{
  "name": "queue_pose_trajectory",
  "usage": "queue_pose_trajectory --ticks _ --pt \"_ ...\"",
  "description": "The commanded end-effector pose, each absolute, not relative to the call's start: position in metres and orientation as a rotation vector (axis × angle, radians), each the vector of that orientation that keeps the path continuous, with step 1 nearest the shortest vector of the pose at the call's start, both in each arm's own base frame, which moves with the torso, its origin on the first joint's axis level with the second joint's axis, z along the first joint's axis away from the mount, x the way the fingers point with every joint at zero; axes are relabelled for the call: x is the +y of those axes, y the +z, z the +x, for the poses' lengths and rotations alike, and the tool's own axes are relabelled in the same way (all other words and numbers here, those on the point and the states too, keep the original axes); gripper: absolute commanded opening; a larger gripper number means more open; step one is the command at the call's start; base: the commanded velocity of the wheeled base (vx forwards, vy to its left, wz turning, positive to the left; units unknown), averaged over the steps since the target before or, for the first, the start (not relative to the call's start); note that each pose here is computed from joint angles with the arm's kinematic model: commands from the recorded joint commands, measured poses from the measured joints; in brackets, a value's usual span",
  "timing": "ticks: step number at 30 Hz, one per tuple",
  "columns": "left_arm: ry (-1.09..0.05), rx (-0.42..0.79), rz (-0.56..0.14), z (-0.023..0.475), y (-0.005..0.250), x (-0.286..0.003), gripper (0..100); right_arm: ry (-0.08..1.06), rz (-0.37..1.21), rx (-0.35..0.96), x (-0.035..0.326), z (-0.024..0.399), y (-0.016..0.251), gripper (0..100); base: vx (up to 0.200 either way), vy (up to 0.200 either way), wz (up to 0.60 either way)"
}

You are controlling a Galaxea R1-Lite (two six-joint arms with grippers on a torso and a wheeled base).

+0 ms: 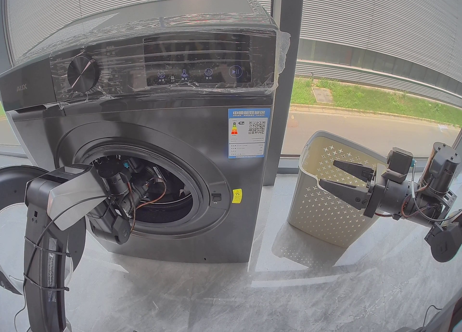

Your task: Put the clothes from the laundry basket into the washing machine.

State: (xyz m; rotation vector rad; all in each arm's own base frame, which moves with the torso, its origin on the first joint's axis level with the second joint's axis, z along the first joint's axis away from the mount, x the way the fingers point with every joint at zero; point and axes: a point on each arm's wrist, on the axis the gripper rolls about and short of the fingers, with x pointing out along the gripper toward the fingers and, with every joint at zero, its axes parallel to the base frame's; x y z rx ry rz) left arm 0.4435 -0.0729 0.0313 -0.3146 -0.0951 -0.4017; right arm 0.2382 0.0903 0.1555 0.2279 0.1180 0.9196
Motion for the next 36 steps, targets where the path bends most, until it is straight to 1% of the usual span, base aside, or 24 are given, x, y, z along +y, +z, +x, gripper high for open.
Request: queue_pose_trajectory --ticks 1,5,10,11,13,14,15,17,19,21,23,24,25,27,28,29,30,32,36 --pt "-0.388 -0.133 -0.302 0.446 0.038 -0.067 100 0.952 0.227 0.134 0.101 0.242 0.152 100 0.000 0.000 0.00" --pt "-0.385 -0.123 -0.271 0.441 0.038 -0.068 100 0.952 0.227 0.134 0.101 0.242 0.152 100 0.000 0.000 0.00" --pt "-0.360 -0.082 -0.281 0.436 0.028 -0.067 100 0.950 0.227 0.132 0.101 0.243 0.152 100 0.000 0.000 0.00" --pt "-0.354 -0.092 -0.283 0.436 0.032 -0.068 100 0.951 0.227 0.131 0.100 0.242 0.152 100 0.000 0.000 0.00" --pt "-0.396 -0.127 -0.289 0.432 0.050 -0.076 100 0.949 0.227 0.131 0.100 0.242 0.152 100 0.000 0.000 0.00" --pt "-0.410 -0.133 -0.295 0.431 0.054 -0.079 100 0.949 0.227 0.132 0.100 0.242 0.152 100 0.000 0.000 0.00" --pt "-0.453 -0.124 -0.327 0.429 0.057 -0.084 100 0.948 0.227 0.130 0.100 0.243 0.152 100 0.000 0.000 0.00" --pt "-0.459 -0.108 -0.351 0.432 0.051 -0.083 100 0.949 0.227 0.129 0.100 0.243 0.153 100 0.000 0.000 0.00" --pt "-0.455 -0.073 -0.348 0.430 0.039 -0.082 100 0.951 0.226 0.128 0.100 0.242 0.153 100 0.000 0.000 0.00" --pt "-0.454 -0.045 -0.349 0.427 0.033 -0.082 100 0.945 0.227 0.127 0.099 0.242 0.153 100 0.000 0.000 0.00" --pt "-0.426 -0.013 -0.333 0.429 0.016 -0.078 100 0.942 0.226 0.123 0.098 0.242 0.154 100 0.000 0.000 0.00" --pt "-0.421 -0.011 -0.331 0.430 0.014 -0.077 100 0.942 0.226 0.123 0.098 0.242 0.154 100 0.000 0.000 0.00" --pt "-0.347 -0.030 -0.271 0.439 0.001 -0.065 100 0.942 0.226 0.122 0.098 0.242 0.154 100 0.000 0.000 0.00" --pt "-0.328 -0.037 -0.261 0.441 0.002 -0.063 100 0.942 0.226 0.122 0.098 0.242 0.154 100 0.000 0.000 0.00" --pt "-0.306 -0.065 -0.258 0.444 0.008 -0.061 100 0.942 0.227 0.125 0.098 0.241 0.154 100 0.000 0.000 0.00" --pt "-0.310 -0.068 -0.256 0.444 0.009 -0.061 100 0.942 0.226 0.123 0.098 0.241 0.154 100 0.000 0.000 0.00" --pt "-0.344 -0.097 -0.250 0.445 0.021 -0.065 100 0.940 0.227 0.126 0.098 0.242 0.153 100 0.000 0.000 0.00" --pt "-0.364 -0.127 -0.243 0.449 0.030 -0.073 100 0.942 0.227 0.125 0.098 0.242 0.154 100 0.000 0.000 0.00" --pt "-0.321 -0.108 -0.222 0.460 0.021 -0.070 100 0.942 0.227 0.125 0.098 0.242 0.154 100 0.000 0.000 0.00"
